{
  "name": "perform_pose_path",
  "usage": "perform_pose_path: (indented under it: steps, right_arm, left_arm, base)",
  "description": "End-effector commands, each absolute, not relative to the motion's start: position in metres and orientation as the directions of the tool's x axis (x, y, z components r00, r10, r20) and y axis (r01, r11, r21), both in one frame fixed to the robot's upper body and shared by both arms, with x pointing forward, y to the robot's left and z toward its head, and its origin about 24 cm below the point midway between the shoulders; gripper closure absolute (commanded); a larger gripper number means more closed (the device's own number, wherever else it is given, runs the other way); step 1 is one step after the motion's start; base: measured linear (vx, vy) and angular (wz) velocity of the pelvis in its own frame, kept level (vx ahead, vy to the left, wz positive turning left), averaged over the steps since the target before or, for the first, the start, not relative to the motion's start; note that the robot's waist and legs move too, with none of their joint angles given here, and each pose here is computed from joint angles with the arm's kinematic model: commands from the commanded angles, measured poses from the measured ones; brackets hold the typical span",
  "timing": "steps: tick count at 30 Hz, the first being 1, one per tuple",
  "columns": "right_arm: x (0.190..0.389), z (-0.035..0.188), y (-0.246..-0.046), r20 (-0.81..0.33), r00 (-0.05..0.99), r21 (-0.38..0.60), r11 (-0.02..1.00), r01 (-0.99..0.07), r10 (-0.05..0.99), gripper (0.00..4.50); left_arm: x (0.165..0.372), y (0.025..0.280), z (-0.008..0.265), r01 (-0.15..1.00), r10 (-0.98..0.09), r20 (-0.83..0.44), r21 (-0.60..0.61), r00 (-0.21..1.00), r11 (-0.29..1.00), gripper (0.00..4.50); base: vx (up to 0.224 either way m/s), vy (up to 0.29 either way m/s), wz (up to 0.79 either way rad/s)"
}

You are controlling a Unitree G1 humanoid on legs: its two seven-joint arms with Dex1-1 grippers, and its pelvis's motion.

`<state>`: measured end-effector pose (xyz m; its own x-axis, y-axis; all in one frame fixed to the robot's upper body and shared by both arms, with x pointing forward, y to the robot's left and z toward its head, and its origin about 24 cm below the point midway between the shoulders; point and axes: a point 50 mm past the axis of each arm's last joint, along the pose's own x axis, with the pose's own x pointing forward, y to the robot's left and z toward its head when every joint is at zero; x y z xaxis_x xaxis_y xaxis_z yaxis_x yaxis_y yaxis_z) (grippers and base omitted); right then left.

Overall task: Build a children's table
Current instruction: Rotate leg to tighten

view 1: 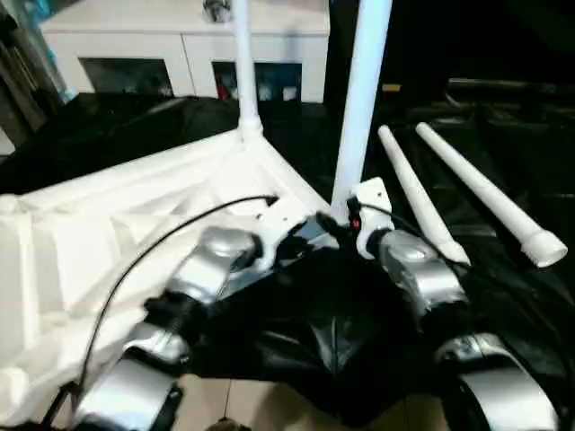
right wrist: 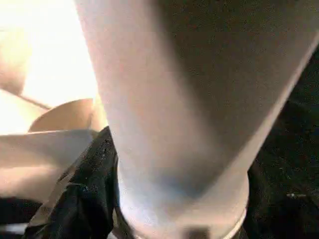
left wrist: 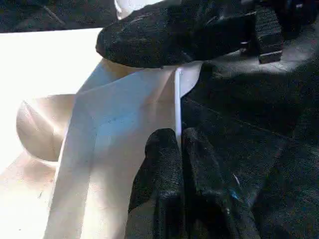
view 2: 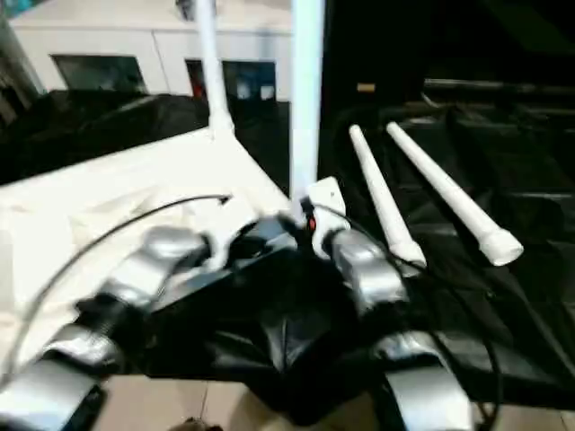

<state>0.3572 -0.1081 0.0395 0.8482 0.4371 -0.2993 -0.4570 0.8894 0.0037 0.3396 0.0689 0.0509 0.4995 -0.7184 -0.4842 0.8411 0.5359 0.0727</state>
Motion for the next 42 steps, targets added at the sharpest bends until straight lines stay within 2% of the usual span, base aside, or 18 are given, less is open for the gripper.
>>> perform_pose_path:
  steps: [1,3,5,9,13,15,18,19,25,26,28,32,38,40,42]
  right_arm:
    - [0.346,0.019,-0.091,-0.380,0.789,0.043,0.862,-0.506,0.482,1.03]
    - [0.347,0.022,-0.093,-0.368,0.786,0.042,0.854,-0.519,0.496,0.95]
    - [0.349,0.025,-0.096,-0.357,0.781,0.036,0.843,-0.537,0.512,0.62]
    - [0.348,0.035,-0.107,-0.324,0.713,0.001,0.754,-0.657,0.622,0.62]
    - [0.345,0.042,-0.114,-0.303,0.649,-0.006,0.680,-0.733,0.697,0.62]
    - [0.340,0.049,-0.120,-0.283,0.570,0.006,0.595,-0.803,0.772,0.62]
    - [0.336,0.052,-0.124,-0.284,0.515,0.005,0.539,-0.843,0.809,0.62]
    - [0.331,0.054,-0.128,-0.287,0.449,0.011,0.472,-0.882,0.846,0.62]
    - [0.317,0.054,-0.134,-0.313,0.295,0.067,0.330,-0.941,0.903,0.62]
    - [0.316,0.053,-0.134,-0.313,0.287,0.074,0.324,-0.943,0.905,0.88]
    - [0.314,0.053,-0.134,-0.315,0.272,0.082,0.312,-0.947,0.909,0.88]
    - [0.310,0.052,-0.132,-0.318,0.243,0.107,0.289,-0.951,0.916,1.32]
    - [0.306,0.048,-0.127,-0.327,0.238,0.120,0.290,-0.949,0.914,1.66]
    - [0.307,0.045,-0.125,-0.332,0.280,0.120,0.335,-0.935,0.901,1.70]
    - [0.321,0.037,-0.122,-0.350,0.458,0.088,0.516,-0.852,0.817,1.72]
  left_arm:
    - [0.344,0.053,0.066,0.834,-0.752,-0.394,0.075,0.528,0.546,4.50]
    - [0.341,0.054,0.065,0.855,-0.772,-0.396,0.074,0.498,0.513,4.50]
    - [0.338,0.055,0.065,0.876,-0.790,-0.398,0.082,0.467,0.476,4.50]
    - [0.330,0.064,0.062,0.921,-0.836,-0.401,0.059,0.375,0.384,4.50]
    - [0.322,0.071,0.061,0.950,-0.865,-0.405,0.034,0.296,0.310,4.50]
    - [0.316,0.080,0.059,0.968,-0.876,-0.423,0.014,0.232,0.250,4.50]
    - [0.313,0.085,0.058,0.976,-0.877,-0.437,0.005,0.200,0.220,4.50]
    - [0.310,0.091,0.057,0.981,-0.876,-0.451,-0.006,0.171,0.194,4.50]
    - [0.302,0.105,0.059,0.991,-0.878,-0.471,-0.057,0.078,0.119,4.50]
    - [0.302,0.106,0.059,0.992,-0.879,-0.472,-0.060,0.071,0.112,4.50]
    - [0.301,0.107,0.060,0.993,-0.879,-0.472,-0.064,0.061,0.103,4.50]
    - [0.299,0.110,0.060,0.993,-0.877,-0.478,-0.076,0.040,0.087,4.50]
    - [0.300,0.109,0.060,0.992,-0.876,-0.477,-0.056,0.076,0.116,4.50]
    - [0.303,0.106,0.060,0.988,-0.875,-0.470,-0.041,0.114,0.151,4.50]
    - [0.313,0.100,0.061,0.969,-0.871,-0.443,-0.019,0.214,0.247,4.50]
  base:
    - [0.000,0.000,0.00]
    - [0.000,0.000,0.00]
    - [0.000,0.000,0.00]
    - [0.000,0.000,0.00]
    - [0.000,0.000,0.00]
    - [0.000,0.000,0.00]
    - [0.000,0.000,0.00]
    - [0.000,0.000,0.00]
    - [0.000,0.000,0.00]
    - [0.000,0.000,0.00]
    - [0.000,0.000,0.00]
    - [0.000,0.000,0.00]
    - [0.000,0.000,0.00]
    - [0.000,0.000,0.00]
    - [0.000,0.000,0.00]
